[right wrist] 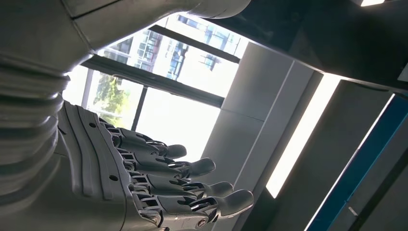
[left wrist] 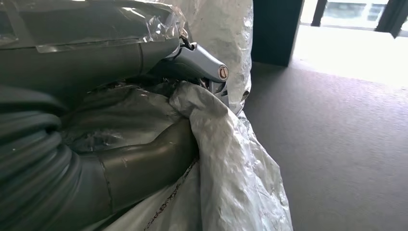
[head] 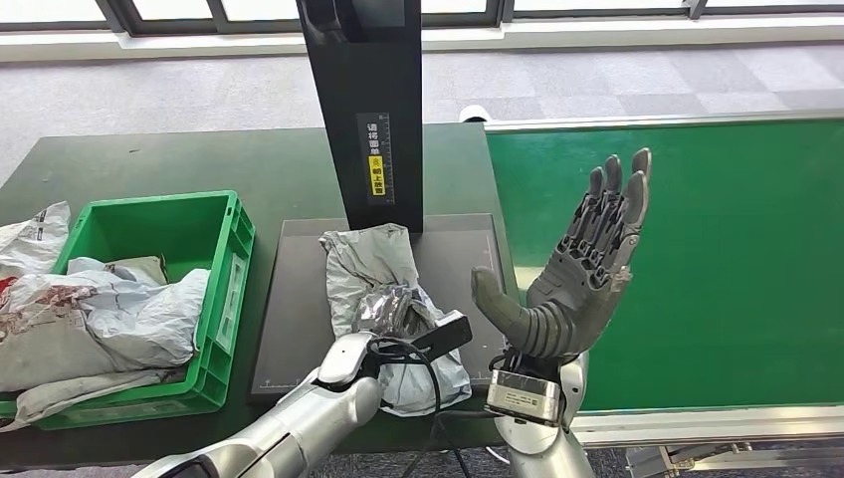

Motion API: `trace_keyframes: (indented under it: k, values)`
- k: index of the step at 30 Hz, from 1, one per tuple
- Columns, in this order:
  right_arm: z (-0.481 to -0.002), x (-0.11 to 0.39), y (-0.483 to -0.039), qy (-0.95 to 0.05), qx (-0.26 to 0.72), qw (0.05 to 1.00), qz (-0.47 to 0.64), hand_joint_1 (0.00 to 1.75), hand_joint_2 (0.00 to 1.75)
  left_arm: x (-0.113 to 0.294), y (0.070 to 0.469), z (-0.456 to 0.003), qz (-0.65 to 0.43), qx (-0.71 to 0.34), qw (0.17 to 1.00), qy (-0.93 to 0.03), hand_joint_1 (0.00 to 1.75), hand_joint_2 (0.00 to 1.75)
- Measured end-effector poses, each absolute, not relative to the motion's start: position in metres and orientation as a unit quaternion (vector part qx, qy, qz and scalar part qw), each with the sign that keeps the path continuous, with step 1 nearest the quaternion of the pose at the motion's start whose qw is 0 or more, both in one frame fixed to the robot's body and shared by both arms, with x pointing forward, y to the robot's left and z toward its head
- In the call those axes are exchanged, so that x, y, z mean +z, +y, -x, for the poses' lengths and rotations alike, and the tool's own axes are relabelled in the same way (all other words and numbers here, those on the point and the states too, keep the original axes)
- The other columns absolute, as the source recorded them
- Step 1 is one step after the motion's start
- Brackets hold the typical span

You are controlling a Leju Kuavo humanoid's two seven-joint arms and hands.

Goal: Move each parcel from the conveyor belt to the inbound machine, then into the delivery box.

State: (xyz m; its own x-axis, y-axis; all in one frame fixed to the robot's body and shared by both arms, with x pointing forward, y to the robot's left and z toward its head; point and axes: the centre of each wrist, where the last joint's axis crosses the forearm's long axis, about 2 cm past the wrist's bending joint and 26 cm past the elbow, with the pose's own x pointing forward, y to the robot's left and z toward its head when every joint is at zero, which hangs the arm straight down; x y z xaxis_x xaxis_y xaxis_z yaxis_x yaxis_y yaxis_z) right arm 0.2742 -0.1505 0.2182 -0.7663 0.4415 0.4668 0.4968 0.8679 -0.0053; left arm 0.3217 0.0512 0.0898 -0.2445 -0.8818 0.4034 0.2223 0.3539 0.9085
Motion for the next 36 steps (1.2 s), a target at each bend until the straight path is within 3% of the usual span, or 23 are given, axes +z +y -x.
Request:
trace_keyframes:
  k: [4, 8, 12, 22, 36]
  values:
    - [-0.274, 0.218, -0.152, -0.937, -0.058, 0.233, 0.253, 0.0, 1.75, 0.091, 0.052, -0.319, -0.349, -0.486, 0.495, -0.63, 1.75, 1.75]
    - [-0.274, 0.216, -0.155, -0.934, -0.058, 0.235, 0.261, 0.0, 1.75, 0.104, 0.05, -0.319, -0.401, -0.497, 0.359, -0.681, 1.75, 1.75]
    - [-0.274, 0.215, -0.161, -0.931, -0.061, 0.236, 0.271, 0.0, 1.75, 0.143, 0.059, -0.327, -0.44, -0.411, 0.31, -0.736, 1.75, 1.75]
    - [-0.273, 0.215, -0.166, -0.929, -0.065, 0.234, 0.279, 0.0, 1.75, 0.208, 0.111, -0.325, -0.505, -0.237, 0.285, -0.779, 1.75, 1.75]
    - [-0.272, 0.216, -0.166, -0.929, -0.067, 0.232, 0.28, 0.0, 1.75, 0.228, 0.181, -0.322, -0.584, -0.157, 0.273, -0.748, 1.75, 1.75]
